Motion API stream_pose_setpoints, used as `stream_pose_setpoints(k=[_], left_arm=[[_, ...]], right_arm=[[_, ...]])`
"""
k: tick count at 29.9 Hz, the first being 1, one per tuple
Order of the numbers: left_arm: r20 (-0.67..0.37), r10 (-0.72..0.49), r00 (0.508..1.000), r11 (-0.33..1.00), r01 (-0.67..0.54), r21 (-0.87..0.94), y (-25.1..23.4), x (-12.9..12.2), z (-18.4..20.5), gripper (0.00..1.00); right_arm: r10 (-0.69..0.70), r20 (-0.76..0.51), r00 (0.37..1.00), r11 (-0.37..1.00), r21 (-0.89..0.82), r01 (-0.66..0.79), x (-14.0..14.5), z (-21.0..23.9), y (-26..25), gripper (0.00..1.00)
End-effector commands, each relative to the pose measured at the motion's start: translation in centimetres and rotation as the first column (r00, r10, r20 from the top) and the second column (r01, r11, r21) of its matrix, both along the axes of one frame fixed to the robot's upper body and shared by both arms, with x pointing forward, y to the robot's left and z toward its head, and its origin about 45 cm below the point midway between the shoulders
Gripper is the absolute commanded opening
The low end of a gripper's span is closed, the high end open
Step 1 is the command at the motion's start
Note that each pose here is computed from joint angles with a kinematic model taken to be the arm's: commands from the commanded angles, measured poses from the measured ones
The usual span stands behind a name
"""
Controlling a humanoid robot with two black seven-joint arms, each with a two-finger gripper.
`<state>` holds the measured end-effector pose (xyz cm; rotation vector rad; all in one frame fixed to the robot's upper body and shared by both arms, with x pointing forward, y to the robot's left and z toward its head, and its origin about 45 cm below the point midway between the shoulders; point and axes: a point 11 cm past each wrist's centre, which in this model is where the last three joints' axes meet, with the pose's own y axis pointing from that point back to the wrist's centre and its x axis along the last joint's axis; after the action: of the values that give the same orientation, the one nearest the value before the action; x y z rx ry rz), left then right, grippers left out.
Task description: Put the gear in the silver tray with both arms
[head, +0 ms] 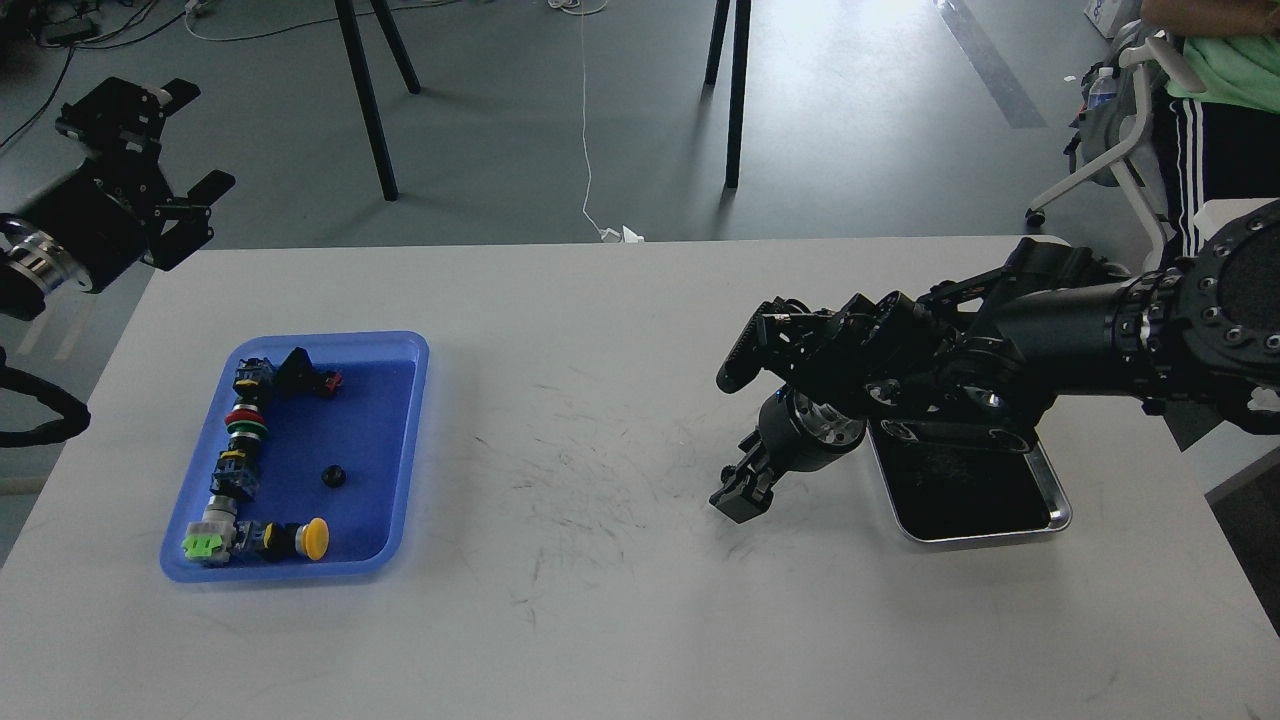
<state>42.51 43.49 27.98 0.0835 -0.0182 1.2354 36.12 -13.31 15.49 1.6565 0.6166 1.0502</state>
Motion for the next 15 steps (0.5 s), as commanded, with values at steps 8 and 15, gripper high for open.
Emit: stream_pose_setpoints(k=[8, 15], left_arm=[[0.001, 0.002, 1.0, 1.0, -0.002, 0.0, 0.03, 0.01, 0.03, 0.98], [0.002, 0.003, 1.0, 1.0, -0.003, 0.001, 0.04, 0.02, 0.03, 0.98]], right_arm=[[-0.005, 0.008, 1.0, 1.0, -0.007, 0.005, 0.29, -0.37, -0.27, 0.71], [0.001, 0.013, 1.0, 1.0, -0.005, -0.001, 0.37, -0.31, 0.1, 0.61]])
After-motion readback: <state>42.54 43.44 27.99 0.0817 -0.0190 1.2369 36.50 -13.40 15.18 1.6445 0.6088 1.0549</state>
